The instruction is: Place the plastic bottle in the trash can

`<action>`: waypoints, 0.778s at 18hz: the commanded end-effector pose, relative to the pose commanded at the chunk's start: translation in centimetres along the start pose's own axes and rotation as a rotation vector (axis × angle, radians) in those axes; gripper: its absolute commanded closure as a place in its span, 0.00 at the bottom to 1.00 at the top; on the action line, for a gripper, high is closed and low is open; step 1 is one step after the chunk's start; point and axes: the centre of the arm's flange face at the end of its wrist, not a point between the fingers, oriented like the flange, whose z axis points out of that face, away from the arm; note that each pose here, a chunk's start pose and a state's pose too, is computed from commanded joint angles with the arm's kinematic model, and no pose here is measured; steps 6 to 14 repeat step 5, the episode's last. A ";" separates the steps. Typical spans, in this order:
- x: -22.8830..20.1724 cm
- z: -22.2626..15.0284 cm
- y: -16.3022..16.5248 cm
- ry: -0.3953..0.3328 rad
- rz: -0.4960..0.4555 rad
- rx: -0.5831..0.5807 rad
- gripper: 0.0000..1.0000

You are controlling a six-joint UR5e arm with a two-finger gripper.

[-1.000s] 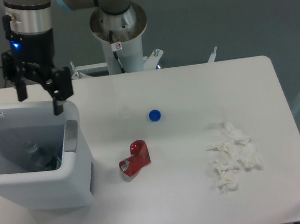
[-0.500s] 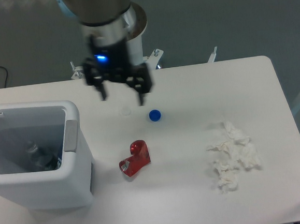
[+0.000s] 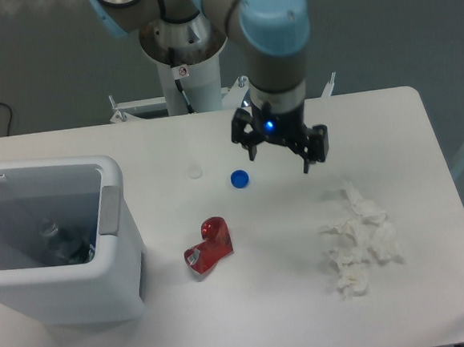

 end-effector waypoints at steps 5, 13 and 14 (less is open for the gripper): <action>-0.8 2.0 -0.7 0.011 0.000 -0.008 0.00; -0.8 2.0 -0.7 0.011 0.000 -0.008 0.00; -0.8 2.0 -0.7 0.011 0.000 -0.008 0.00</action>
